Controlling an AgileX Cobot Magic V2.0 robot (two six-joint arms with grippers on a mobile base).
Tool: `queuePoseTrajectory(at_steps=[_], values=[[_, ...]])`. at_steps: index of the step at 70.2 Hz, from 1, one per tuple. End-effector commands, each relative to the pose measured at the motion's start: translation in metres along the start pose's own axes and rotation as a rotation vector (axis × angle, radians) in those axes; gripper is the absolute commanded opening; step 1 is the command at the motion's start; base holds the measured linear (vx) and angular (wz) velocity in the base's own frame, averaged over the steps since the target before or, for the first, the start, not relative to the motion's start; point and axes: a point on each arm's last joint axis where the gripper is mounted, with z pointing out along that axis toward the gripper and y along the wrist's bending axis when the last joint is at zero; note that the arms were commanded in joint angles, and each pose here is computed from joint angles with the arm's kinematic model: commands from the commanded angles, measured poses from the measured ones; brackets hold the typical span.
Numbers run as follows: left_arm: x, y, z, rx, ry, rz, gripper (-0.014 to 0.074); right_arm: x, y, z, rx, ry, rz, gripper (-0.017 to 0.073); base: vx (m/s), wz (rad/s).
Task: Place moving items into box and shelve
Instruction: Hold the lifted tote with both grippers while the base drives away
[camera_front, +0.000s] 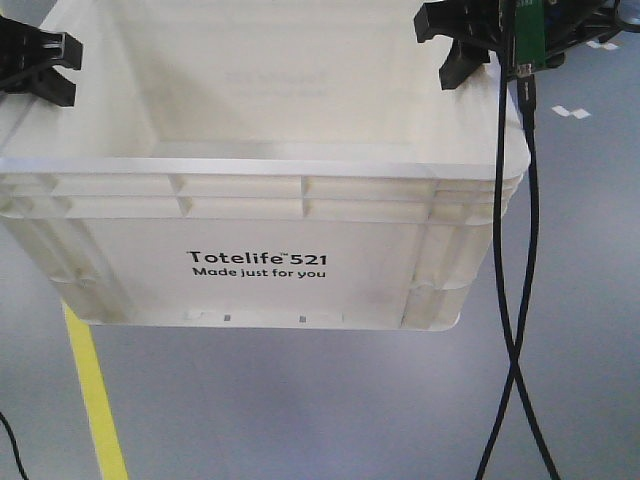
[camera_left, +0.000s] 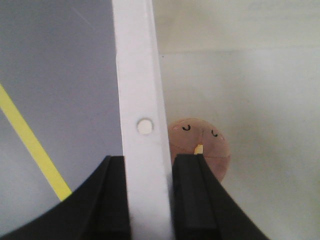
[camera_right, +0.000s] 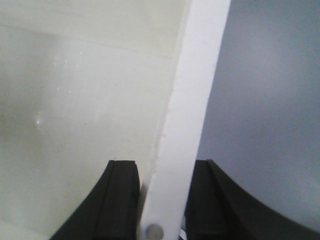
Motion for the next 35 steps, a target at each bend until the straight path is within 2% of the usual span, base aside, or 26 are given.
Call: queuePoseTrajectory(at_steps=[1, 35], values=[[-0.0164, -0.0099, -0.0331, 0.051, -0.220, 0.006, -0.0026, -0.0061, 0.0075, -0.0410, -0.056, -0.181, -0.041, -0.0012, 0.19, 0.70], [-0.0165, -0.0099, -0.0331, 0.051, -0.221, 0.006, -0.0026, -0.0061, 0.0075, -0.0410, -0.056, -0.180, -0.042, -0.0012, 0.22, 0.71]])
